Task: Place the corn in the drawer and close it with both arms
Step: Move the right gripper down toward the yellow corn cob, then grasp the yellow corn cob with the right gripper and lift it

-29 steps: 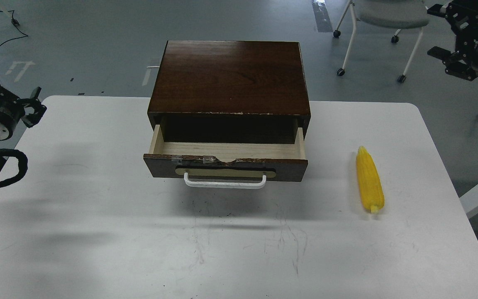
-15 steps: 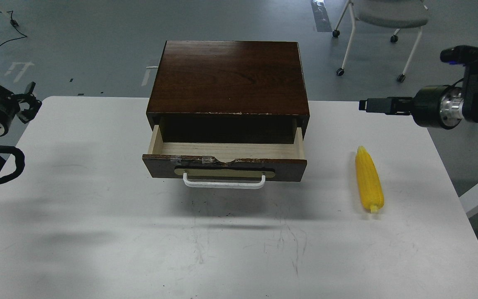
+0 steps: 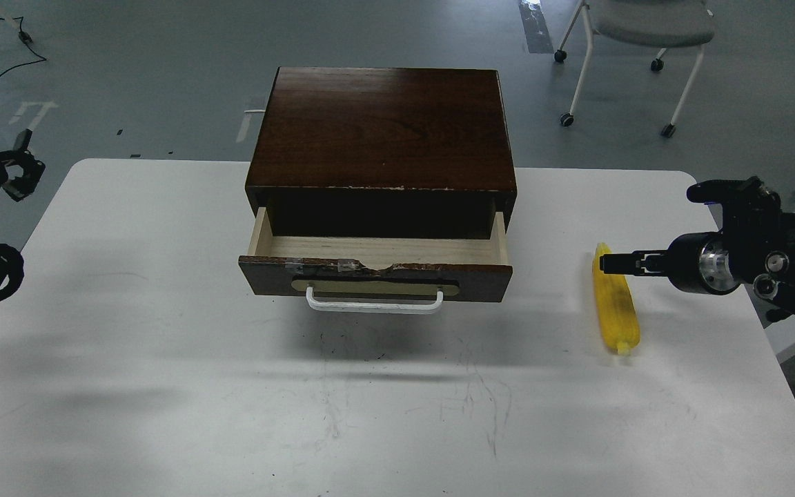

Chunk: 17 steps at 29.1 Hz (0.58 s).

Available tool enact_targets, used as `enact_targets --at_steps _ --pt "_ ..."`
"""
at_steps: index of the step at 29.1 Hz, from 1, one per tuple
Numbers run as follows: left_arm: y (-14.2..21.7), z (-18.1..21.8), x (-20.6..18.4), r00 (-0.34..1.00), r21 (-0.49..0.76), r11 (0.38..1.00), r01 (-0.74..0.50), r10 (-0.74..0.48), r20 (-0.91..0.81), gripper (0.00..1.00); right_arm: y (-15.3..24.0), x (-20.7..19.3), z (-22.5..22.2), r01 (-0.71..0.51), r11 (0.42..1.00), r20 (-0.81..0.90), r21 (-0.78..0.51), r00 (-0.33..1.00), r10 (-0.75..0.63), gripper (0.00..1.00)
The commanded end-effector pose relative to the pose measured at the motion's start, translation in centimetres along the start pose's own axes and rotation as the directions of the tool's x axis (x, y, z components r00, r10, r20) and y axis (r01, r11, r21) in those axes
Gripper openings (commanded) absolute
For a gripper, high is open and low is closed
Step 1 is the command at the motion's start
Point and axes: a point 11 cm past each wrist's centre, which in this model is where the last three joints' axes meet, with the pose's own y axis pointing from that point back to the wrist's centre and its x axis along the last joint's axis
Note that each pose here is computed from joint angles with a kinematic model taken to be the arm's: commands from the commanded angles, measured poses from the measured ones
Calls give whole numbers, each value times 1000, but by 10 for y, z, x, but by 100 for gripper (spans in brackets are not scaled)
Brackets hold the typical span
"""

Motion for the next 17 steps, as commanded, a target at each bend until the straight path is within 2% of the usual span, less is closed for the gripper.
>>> enact_targets --at_steps 1,2,5,6,7,8,12,16,17 --pt "0 0 1 1000 0 1000 -1 1 2 98 -7 -13 -6 27 999 4 16 1000 -27 71" --pt "0 0 1 1000 1 1000 -1 1 2 98 -7 -14 -5 30 999 5 14 1000 -30 70" --pt "1 3 2 1000 -2 1000 -4 4 6 98 -9 -18 -4 39 999 5 13 999 -39 56" --pt "1 3 2 1000 -2 1000 -4 4 7 98 -10 -21 -3 45 999 -3 8 999 -45 48" --pt "1 3 2 1000 -2 1000 -4 4 7 98 -10 -21 -3 45 999 -3 8 999 -45 48" --pt "1 3 2 1000 -1 1000 -3 3 8 98 -10 -24 0 52 999 -18 -3 998 -52 41" --pt "1 3 2 1000 -1 1000 -3 3 8 98 -9 -25 4 52 998 -19 -33 998 -53 35" --pt "0 5 3 1000 -4 1000 -3 4 9 98 -3 -10 6 18 999 -21 -38 1000 -18 11" --pt "0 8 4 1000 -9 1000 -5 5 13 98 7 8 9 -31 999 -17 -41 999 30 10"
